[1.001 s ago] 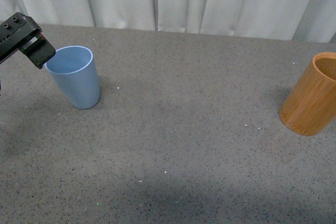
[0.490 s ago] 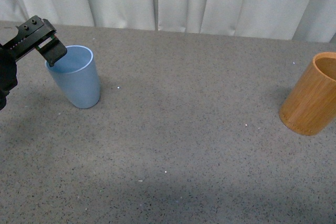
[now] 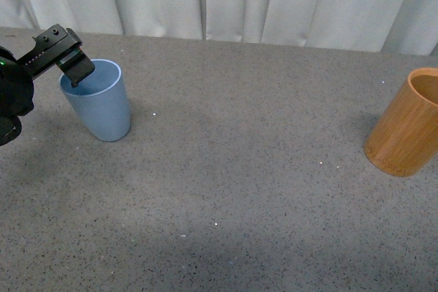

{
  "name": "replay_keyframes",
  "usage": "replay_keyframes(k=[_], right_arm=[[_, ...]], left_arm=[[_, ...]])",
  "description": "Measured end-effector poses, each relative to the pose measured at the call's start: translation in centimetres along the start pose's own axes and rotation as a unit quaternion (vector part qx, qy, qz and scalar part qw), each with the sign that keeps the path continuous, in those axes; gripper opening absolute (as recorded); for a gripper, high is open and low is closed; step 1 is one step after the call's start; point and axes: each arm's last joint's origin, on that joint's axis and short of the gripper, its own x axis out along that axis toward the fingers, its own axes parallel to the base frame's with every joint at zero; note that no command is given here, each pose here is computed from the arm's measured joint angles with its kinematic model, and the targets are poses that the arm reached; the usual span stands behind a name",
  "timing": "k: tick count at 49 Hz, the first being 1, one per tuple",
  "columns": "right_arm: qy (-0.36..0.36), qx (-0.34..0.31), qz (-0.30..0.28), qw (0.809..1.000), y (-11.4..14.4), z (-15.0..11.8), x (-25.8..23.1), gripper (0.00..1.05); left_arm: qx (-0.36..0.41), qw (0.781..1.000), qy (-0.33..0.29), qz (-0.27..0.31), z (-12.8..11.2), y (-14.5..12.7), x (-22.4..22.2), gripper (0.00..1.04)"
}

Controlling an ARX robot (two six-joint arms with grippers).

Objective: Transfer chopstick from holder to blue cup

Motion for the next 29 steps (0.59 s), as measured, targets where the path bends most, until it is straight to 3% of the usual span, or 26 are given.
replay_keyframes(k=[29], right_arm=[[0.0,0.0,0.0,1.0,0.0,0.0,0.0,0.95]], left_arm=[[0.002,1.0,0.002,0.025,-0.16,0.31,0.92,0.95]])
